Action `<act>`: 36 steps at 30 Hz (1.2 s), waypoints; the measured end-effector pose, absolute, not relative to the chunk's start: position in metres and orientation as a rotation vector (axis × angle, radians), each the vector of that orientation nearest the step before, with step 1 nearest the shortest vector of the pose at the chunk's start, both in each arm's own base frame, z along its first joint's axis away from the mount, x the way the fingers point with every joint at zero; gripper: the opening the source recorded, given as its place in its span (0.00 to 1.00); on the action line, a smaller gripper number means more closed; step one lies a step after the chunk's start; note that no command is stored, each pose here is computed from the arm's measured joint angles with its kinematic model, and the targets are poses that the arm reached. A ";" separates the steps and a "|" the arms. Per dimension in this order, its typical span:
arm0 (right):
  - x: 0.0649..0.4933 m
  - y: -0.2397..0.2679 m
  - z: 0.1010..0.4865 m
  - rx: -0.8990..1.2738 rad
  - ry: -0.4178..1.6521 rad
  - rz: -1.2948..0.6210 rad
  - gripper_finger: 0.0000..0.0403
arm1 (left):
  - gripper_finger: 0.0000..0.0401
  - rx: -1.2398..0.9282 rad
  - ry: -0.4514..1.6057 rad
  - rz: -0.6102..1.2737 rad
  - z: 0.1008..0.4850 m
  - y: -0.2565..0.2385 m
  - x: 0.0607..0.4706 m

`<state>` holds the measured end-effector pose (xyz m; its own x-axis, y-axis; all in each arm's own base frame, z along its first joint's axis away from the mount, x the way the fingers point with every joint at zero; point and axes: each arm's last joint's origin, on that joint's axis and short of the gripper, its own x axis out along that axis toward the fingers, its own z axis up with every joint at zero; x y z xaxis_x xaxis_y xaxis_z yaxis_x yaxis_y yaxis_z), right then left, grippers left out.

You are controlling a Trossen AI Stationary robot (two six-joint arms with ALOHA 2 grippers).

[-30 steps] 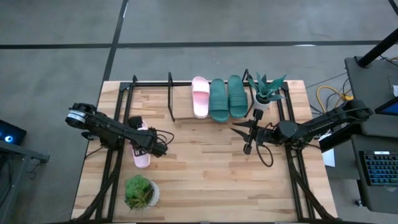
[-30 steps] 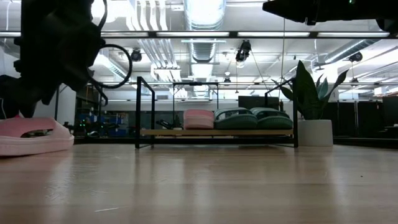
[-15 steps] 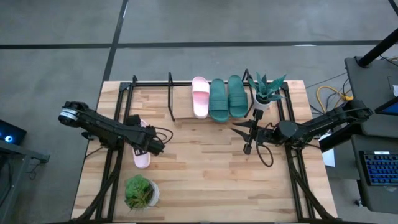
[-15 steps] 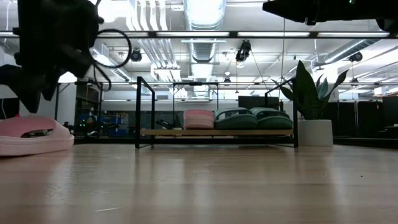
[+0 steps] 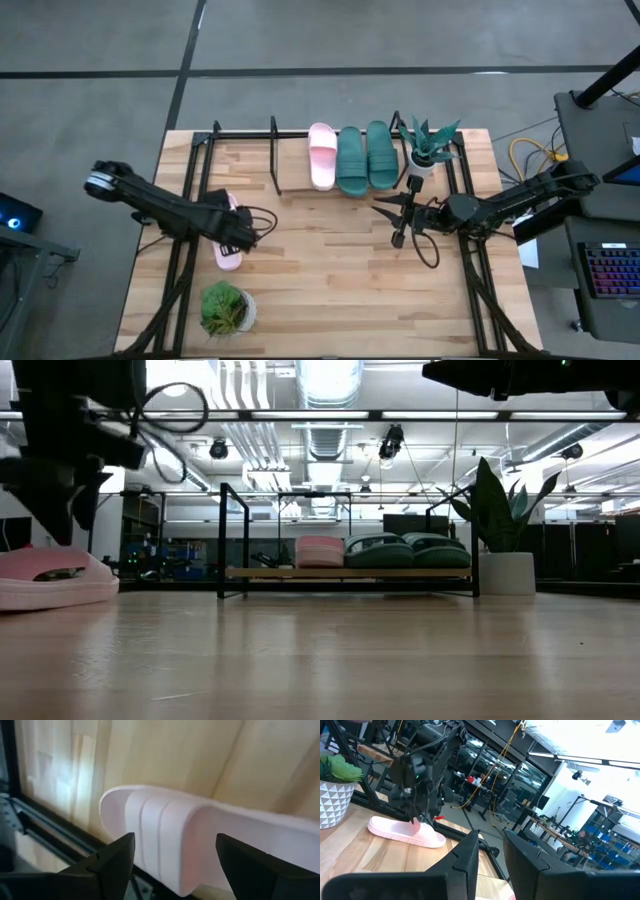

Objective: Pick and place slides into the shelf
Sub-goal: Put the pink slide on the shelf

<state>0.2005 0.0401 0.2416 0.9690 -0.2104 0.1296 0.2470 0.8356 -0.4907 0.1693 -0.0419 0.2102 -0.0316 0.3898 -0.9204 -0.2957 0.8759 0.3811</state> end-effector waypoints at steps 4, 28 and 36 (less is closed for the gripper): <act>0.200 0.040 0.242 -0.529 -0.071 -0.242 0.20 | 0.65 0.129 1.584 0.578 0.194 -0.040 0.164; 0.201 0.040 0.242 -0.529 -0.071 -0.242 0.20 | 0.65 0.183 1.615 0.678 0.176 -0.036 0.157; 0.200 0.040 0.242 -0.529 -0.071 -0.242 0.20 | 0.65 0.199 1.639 0.686 0.172 -0.037 0.159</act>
